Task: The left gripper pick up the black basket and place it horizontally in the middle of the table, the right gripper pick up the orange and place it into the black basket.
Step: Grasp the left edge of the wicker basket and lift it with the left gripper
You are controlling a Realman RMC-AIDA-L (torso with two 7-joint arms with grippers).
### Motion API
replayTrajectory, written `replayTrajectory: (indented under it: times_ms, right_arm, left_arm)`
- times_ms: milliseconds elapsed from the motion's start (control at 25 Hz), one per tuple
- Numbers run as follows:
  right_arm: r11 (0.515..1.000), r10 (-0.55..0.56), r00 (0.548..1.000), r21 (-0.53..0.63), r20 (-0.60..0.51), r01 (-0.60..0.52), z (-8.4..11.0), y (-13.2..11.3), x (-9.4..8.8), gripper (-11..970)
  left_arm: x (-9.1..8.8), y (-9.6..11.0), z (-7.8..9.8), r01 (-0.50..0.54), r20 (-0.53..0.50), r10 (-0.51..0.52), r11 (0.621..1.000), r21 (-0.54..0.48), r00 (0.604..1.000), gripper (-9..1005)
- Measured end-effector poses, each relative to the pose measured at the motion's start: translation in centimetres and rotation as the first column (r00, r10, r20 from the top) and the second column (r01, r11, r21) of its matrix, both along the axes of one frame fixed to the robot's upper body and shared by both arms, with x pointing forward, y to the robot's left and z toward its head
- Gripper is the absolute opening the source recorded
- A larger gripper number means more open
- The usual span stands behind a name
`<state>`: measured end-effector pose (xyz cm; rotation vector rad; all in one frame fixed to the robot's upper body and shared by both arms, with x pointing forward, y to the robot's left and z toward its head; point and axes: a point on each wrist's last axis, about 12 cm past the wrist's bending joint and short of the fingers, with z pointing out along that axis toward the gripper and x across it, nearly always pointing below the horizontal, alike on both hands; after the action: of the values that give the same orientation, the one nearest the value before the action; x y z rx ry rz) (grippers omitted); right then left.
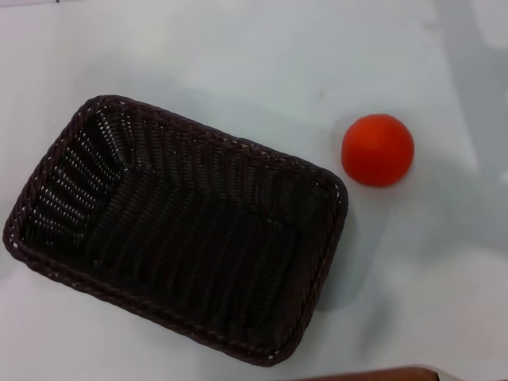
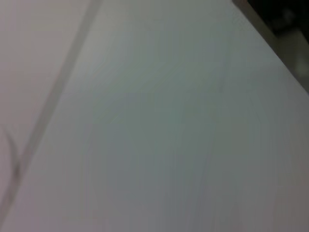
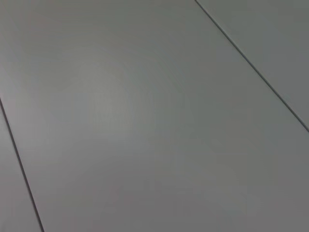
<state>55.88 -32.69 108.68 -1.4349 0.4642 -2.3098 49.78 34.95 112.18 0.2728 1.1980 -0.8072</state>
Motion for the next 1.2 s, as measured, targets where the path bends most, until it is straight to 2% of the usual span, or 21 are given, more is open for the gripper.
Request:
replayTrajectory:
  times_ms: [40,240,360,440,680,880,1200]
  right_arm:
    - [1.000,0.000,1.000,0.000,-0.001,0.000,0.0,0.0,0.0,884]
    - [1.000,-0.008,1.000,0.003,-0.003,0.008,-0.1,-0.2,-0.2,884]
    - [1.000,-0.013,1.000,0.007,-0.005,0.013,-0.2,-0.3,-0.2,884]
    - [1.000,-0.013,1.000,0.008,-0.010,0.013,-0.2,-0.2,-0.1,884]
    - [1.000,-0.013,1.000,0.010,-0.022,0.013,-0.2,-0.2,0.1,884]
    - [1.000,-0.013,1.000,0.013,-0.029,0.013,-0.4,-0.1,0.1,884]
    - [1.000,-0.013,0.999,0.020,-0.039,0.014,-0.6,-0.1,0.0,884]
  left_arm:
    - [0.1,0.3,0.6,0.048,-0.041,-0.046,0.998,0.027,0.998,507]
    - [0.2,1.1,3.0,0.173,-0.204,-0.141,0.974,0.149,0.969,508]
    - [0.3,1.0,4.2,0.250,-0.333,-0.162,0.938,0.241,0.929,509]
    - [0.5,0.5,4.8,0.298,-0.423,-0.157,0.908,0.293,0.892,562]
    - [1.1,-1.0,5.8,0.386,-0.599,-0.095,0.841,0.379,0.795,815]
    - [1.9,-2.0,5.9,0.446,-0.726,-0.009,0.794,0.413,0.688,839]
    - [2.6,-3.1,5.7,0.470,-0.804,0.094,0.769,0.433,0.587,831]
